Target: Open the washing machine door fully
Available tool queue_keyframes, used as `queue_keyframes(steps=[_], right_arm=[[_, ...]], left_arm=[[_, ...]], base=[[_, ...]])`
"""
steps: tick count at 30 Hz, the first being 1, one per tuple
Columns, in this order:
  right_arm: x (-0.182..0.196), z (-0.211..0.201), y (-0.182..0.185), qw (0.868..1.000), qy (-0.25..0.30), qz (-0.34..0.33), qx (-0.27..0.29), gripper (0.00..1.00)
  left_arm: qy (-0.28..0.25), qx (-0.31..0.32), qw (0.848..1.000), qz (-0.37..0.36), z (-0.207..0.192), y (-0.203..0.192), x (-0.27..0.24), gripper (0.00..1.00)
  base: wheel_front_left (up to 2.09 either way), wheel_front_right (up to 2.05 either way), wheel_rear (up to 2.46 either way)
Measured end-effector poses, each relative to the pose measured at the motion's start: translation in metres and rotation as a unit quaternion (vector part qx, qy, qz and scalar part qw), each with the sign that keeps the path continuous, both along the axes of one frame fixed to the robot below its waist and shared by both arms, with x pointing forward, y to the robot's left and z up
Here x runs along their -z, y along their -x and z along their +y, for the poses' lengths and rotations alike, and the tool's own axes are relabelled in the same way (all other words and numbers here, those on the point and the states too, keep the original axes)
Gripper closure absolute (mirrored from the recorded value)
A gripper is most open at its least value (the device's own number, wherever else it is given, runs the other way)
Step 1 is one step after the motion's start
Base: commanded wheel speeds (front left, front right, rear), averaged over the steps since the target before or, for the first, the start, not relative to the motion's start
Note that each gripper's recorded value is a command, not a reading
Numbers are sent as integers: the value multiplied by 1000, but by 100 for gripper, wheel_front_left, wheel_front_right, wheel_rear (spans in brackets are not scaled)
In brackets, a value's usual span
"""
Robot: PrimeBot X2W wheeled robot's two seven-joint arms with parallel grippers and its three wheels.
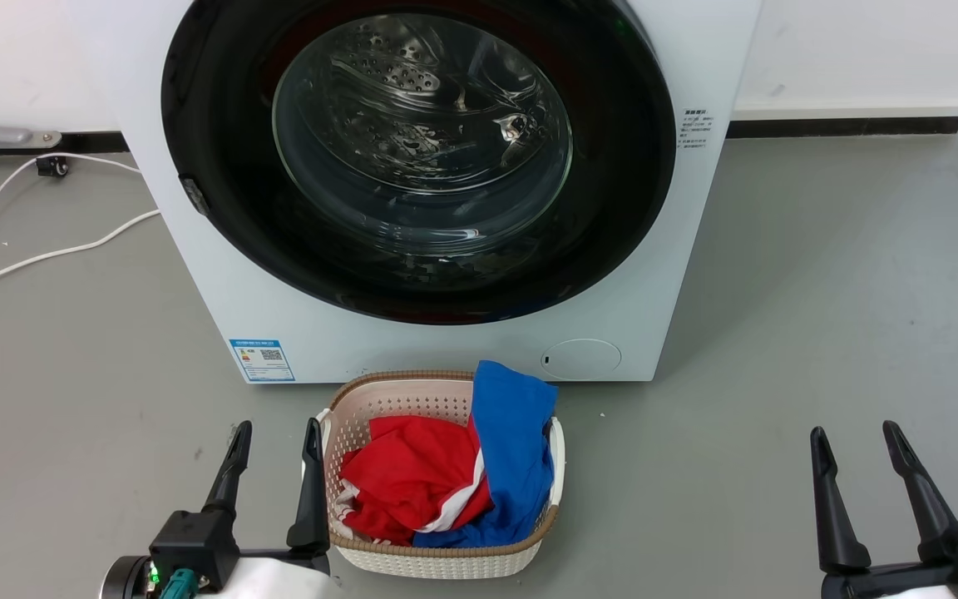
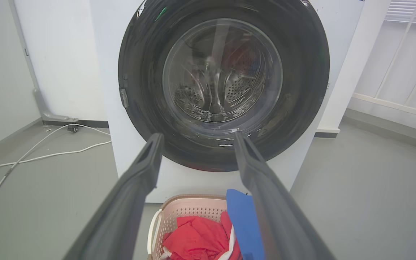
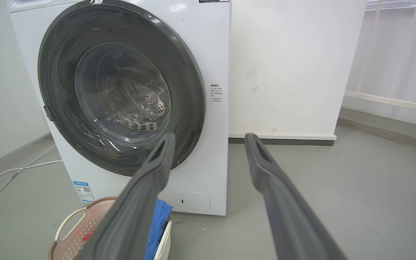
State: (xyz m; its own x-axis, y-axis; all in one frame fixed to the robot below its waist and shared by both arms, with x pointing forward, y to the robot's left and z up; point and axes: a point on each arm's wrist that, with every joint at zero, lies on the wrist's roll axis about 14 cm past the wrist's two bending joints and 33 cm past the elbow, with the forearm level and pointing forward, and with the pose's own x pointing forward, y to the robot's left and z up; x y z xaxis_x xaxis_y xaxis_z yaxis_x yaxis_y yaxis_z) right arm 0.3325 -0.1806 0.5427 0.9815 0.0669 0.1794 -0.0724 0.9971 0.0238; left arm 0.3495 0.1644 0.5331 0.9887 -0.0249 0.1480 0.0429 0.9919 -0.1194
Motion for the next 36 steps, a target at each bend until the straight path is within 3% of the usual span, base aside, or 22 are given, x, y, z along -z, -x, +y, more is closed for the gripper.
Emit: queue_keyframes(steps=[17, 36], right_arm=[[-3, 2, 4, 1000, 16, -14, -3, 0], [4, 1, 4, 1000, -15, -3, -2, 0]], left_arm=[[-52, 1, 999, -11, -2, 4, 0, 0], [-51, -3, 999, -5, 0, 5, 5, 0]], base=[[0, 0, 0], [0, 0, 0]])
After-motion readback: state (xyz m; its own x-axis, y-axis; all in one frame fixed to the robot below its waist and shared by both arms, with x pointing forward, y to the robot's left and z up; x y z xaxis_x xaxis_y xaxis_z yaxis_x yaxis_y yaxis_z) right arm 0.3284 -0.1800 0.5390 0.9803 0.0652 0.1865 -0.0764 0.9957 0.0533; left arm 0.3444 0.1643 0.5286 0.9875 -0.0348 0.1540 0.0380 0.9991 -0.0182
